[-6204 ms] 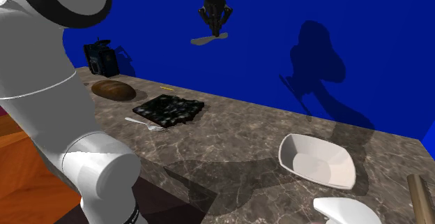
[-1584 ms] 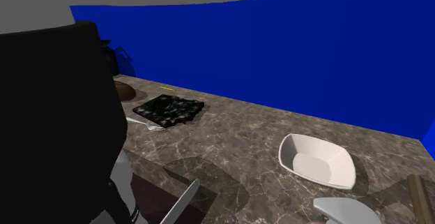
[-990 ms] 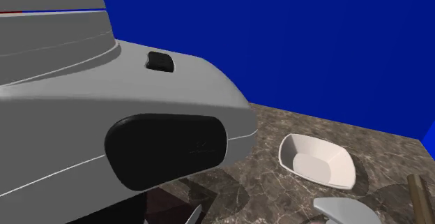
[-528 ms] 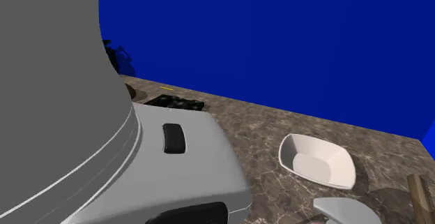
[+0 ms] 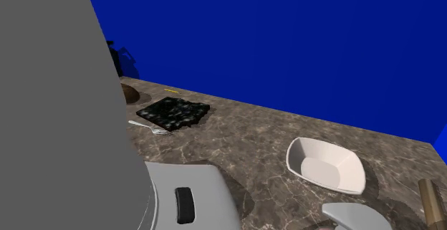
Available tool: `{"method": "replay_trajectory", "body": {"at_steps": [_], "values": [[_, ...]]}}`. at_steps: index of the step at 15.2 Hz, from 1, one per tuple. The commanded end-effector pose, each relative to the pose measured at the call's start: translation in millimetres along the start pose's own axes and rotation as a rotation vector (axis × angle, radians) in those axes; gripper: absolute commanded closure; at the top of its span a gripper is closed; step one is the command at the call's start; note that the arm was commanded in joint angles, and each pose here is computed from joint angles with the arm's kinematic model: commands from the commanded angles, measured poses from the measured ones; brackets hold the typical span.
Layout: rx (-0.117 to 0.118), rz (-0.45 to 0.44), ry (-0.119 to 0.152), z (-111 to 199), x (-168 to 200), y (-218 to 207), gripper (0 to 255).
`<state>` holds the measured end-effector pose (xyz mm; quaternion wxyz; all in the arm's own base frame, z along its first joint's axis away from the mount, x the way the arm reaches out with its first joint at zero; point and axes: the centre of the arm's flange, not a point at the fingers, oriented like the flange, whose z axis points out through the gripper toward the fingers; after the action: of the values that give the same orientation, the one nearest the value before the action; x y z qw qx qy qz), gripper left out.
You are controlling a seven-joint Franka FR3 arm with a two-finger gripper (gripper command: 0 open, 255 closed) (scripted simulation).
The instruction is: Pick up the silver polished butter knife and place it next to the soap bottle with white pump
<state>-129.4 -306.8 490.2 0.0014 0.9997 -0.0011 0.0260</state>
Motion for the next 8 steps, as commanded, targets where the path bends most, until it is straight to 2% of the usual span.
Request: {"method": "replay_trajectory", "body": {"at_steps": [1, 8], "values": [[0.000, 0.000, 0.000, 11, 0, -1, 255], [0.000, 0.000, 0.000, 48, -2, -1, 255]]}}
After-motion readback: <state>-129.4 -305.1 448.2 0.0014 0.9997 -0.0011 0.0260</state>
